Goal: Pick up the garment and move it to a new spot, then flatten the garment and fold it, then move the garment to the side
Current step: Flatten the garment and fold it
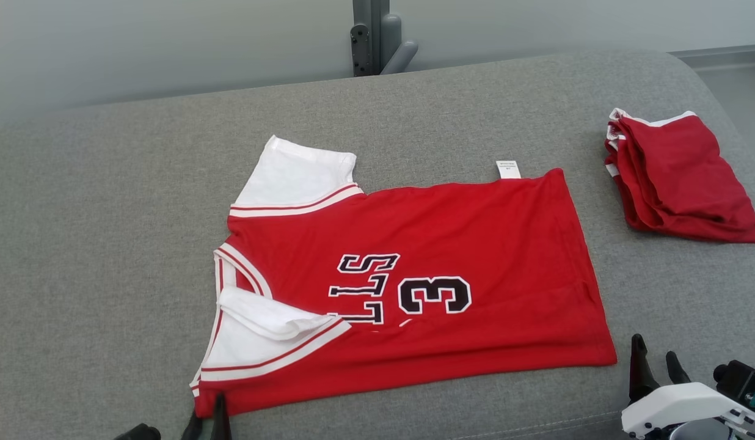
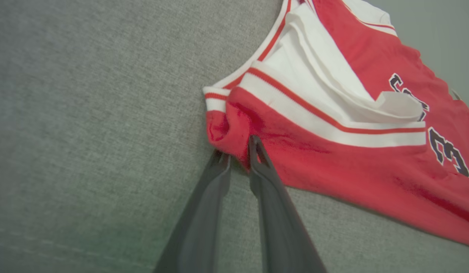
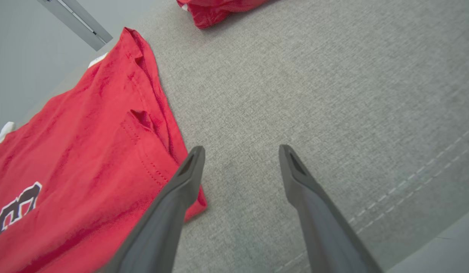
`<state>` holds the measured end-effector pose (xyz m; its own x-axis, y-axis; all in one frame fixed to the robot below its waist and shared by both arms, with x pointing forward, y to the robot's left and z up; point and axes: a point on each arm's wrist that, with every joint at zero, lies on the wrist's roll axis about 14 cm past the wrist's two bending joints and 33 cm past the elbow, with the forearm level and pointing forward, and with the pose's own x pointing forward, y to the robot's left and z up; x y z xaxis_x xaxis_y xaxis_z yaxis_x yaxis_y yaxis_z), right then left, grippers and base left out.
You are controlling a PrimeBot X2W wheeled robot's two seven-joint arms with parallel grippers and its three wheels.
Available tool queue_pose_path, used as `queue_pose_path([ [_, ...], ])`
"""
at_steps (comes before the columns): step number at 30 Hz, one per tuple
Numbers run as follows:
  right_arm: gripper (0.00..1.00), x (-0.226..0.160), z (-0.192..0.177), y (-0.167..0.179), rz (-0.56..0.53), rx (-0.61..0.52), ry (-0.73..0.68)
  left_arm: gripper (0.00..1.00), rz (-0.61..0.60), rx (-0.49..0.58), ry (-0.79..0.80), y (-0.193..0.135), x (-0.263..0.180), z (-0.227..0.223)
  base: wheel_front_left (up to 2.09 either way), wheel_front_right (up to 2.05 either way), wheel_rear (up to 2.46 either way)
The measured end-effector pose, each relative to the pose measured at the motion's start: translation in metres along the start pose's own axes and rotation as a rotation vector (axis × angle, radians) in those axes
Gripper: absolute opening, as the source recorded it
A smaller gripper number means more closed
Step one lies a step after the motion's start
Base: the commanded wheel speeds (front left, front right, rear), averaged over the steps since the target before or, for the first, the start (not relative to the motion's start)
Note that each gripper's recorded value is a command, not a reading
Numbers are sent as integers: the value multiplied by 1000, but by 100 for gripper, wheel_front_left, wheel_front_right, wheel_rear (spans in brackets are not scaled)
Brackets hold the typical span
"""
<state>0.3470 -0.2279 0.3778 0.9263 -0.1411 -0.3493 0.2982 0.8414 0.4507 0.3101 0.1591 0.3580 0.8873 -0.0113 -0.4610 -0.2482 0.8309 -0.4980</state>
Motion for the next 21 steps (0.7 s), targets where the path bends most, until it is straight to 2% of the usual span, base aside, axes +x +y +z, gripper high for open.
queue_pose_path([
  [5,100,0,20,1,7,-16,-56,100,-1,60,-28,4,2,18,0,0,0],
  [10,100,0,43,9,35,-63,-114,100,-47,143,-90,-6,10,52,0,0,0],
  [13,100,1,55,19,66,-98,-133,100,-119,227,-119,-28,24,76,0,0,0],
  [21,100,7,65,54,166,-186,-112,100,-325,430,-128,-112,78,122,0,0,0],
])
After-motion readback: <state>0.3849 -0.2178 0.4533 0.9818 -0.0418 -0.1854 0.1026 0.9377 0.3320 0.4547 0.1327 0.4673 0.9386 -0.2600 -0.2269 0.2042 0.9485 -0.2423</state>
